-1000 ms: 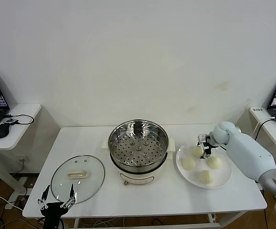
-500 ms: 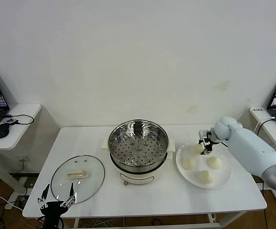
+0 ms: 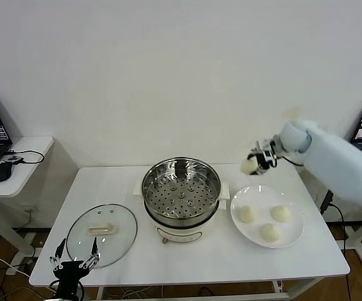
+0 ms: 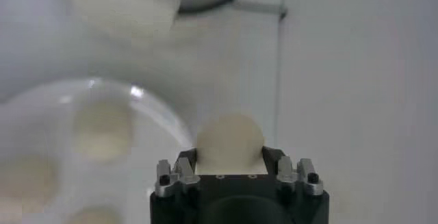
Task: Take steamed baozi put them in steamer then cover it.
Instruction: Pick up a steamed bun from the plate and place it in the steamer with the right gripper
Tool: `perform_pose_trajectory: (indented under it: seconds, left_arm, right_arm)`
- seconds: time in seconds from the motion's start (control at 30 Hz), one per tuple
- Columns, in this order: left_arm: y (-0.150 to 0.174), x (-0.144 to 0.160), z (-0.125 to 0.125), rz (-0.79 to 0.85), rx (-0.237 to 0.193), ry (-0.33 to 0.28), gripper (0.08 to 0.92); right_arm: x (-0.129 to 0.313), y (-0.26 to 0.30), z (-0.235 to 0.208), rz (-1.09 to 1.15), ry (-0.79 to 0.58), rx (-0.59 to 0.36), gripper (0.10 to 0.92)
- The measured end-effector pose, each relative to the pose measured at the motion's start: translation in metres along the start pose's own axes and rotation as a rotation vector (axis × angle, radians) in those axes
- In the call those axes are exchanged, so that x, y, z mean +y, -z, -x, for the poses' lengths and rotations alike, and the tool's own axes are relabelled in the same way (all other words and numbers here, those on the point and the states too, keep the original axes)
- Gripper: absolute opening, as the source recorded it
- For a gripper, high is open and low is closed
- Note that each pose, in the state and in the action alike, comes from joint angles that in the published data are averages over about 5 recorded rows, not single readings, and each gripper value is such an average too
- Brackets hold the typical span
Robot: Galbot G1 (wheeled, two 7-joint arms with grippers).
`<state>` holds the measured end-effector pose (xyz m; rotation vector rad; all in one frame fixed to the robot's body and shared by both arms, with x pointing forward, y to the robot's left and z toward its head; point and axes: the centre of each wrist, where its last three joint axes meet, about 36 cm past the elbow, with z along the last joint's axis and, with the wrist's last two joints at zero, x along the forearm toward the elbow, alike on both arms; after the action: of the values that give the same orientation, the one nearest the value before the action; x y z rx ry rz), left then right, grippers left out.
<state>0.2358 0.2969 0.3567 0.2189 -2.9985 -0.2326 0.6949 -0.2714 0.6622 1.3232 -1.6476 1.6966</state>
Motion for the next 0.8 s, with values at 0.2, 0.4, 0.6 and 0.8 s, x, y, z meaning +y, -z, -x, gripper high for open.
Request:
perform_pose_trajectory:
  seconds: [0.2, 0.4, 0.6, 0.8]
  left_arm:
    - [0.003, 0.006, 0.001, -0.004, -0.009, 0.009, 0.823]
    - [0.006, 0.01, 0.001, -0.006, -0.017, 0.021, 0.823]
    - [0.01, 0.01, 0.001, -0.014, -0.024, 0.031, 0.823]
    - [0.01, 0.009, 0.002, -0.021, -0.028, 0.035, 0.823]
  right_arm:
    - [-0.028, 0.066, -0.005, -0.145, 0.001, -0.074, 0.618]
    - [-0.033, 0.123, 0.016, -0.312, 0.044, -0.121, 0.619]
    - [-0.027, 0.162, 0.045, -0.496, 0.082, -0.142, 0.627]
    - [-0.016, 0.178, 0.072, -0.66, 0.114, -0.145, 0.628]
